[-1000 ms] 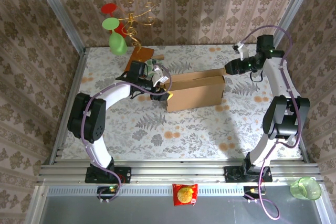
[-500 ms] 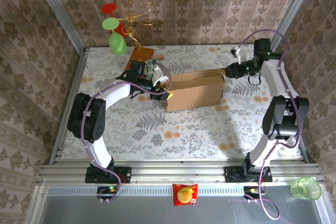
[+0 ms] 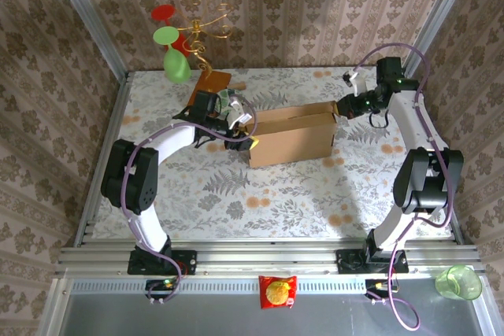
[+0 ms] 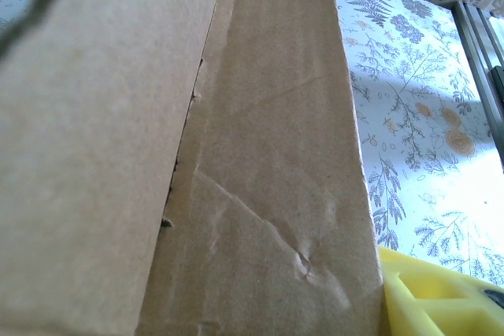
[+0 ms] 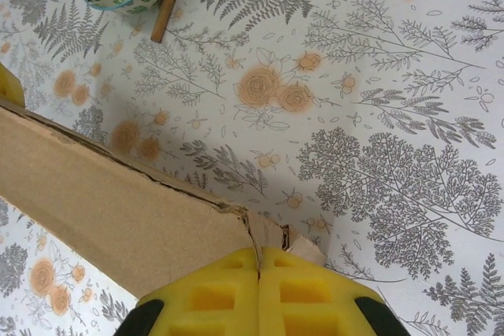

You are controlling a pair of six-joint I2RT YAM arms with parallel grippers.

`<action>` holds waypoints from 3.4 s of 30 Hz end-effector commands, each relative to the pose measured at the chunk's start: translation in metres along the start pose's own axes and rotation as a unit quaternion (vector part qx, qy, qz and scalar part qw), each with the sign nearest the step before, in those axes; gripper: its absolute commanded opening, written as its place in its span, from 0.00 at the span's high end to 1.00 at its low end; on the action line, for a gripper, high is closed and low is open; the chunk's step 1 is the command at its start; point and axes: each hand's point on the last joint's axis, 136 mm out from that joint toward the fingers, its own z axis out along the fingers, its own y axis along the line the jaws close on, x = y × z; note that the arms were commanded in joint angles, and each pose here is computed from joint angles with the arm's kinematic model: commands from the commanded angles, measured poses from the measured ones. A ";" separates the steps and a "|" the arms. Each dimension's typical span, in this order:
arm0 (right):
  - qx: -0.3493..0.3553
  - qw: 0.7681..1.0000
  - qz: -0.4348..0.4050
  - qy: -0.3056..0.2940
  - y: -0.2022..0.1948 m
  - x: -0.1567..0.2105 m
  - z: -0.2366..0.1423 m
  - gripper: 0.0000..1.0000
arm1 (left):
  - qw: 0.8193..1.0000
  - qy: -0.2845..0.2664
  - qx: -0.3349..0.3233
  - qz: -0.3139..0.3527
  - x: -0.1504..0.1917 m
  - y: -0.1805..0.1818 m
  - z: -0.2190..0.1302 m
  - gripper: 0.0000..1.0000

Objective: Fold the paper box

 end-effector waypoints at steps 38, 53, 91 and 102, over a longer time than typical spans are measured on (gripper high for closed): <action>0.095 0.984 0.104 -0.108 0.030 0.026 -0.003 1.00 | 0.999 -0.013 -0.046 -0.001 -0.016 0.013 -0.002 0.50; 0.101 0.982 0.089 -0.131 0.034 0.045 -0.002 1.00 | 0.995 -0.060 -0.074 -0.005 -0.038 0.000 -0.020 0.29; 0.128 0.972 0.140 -0.140 0.044 0.057 -0.001 1.00 | 0.989 0.026 -0.140 -0.026 0.000 -0.018 -0.004 0.27; 0.139 0.973 0.130 -0.128 0.045 0.075 0.007 1.00 | 0.986 0.032 -0.160 -0.019 -0.002 -0.012 -0.004 0.41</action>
